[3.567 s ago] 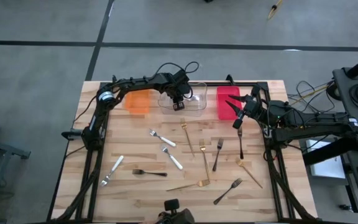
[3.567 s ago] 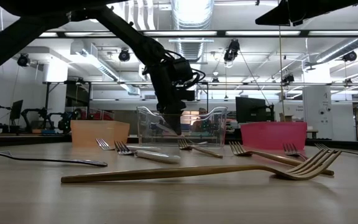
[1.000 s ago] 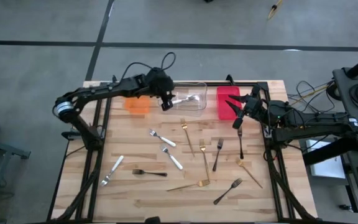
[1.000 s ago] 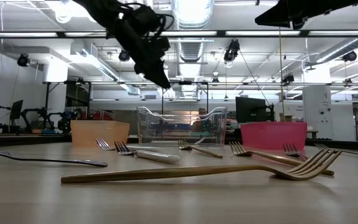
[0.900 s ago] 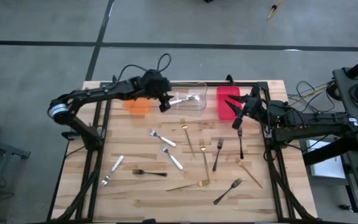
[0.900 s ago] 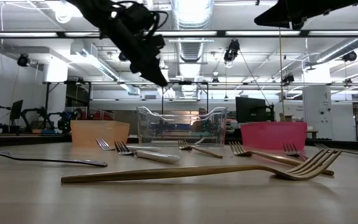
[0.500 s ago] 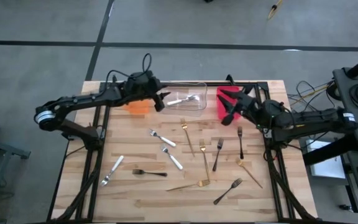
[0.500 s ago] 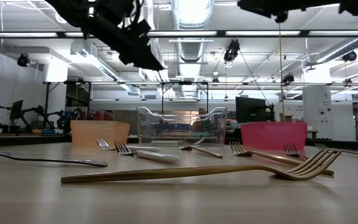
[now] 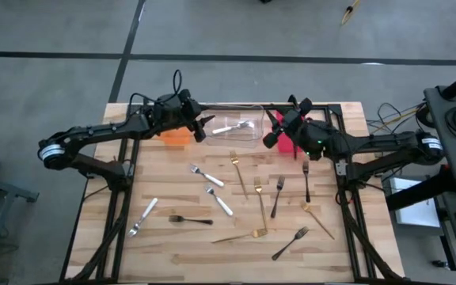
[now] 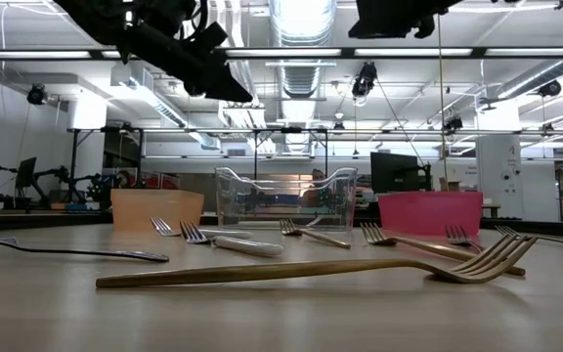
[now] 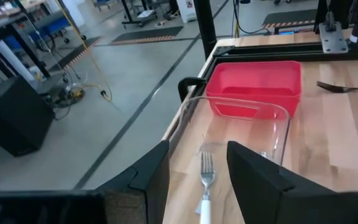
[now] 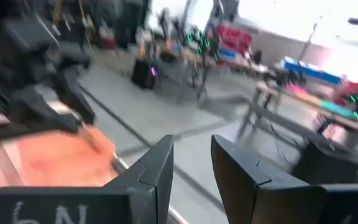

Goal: Sort silverware by color (type)
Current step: Put the black fork into the red bin

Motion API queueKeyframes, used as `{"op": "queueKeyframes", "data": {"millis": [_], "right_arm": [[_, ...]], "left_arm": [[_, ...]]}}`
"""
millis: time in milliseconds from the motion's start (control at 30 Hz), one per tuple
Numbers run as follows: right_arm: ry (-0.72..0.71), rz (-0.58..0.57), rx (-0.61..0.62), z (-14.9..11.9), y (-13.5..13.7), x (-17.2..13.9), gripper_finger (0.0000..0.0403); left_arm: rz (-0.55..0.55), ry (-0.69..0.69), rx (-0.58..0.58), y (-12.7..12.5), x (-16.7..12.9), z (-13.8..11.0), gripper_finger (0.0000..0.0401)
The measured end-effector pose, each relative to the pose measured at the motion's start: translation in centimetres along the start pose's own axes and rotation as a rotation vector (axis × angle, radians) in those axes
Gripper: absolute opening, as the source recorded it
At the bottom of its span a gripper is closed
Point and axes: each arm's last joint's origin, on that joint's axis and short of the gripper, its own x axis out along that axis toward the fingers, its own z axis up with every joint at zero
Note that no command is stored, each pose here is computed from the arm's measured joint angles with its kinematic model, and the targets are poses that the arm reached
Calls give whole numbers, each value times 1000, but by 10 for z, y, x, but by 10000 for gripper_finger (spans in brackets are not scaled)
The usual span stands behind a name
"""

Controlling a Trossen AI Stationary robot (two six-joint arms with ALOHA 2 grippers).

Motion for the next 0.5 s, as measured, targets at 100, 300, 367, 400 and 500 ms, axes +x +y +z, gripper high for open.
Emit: {"op": "queueKeyframes", "data": {"millis": [100, 300, 367, 400, 500], "right_arm": [[108, 14, 5, 3, -1, 1, 100], [346, 44, 61, 5, -5, -4, 100], [448, 92, 97, 4, -6, -7, 100], [502, 122, 125, 3, -6, -9, 100], [671, 210, 213, -2, -4, -15, 100]], "left_arm": [[7, -11, 33, 1, 0, 3, 142], [49, -54, 97, 5, -1, 9, 142], [95, -54, 116, 6, -2, 10, 142], [121, -49, 124, 7, -2, 10, 142], [197, -23, 145, 10, -2, 10, 142]]}}
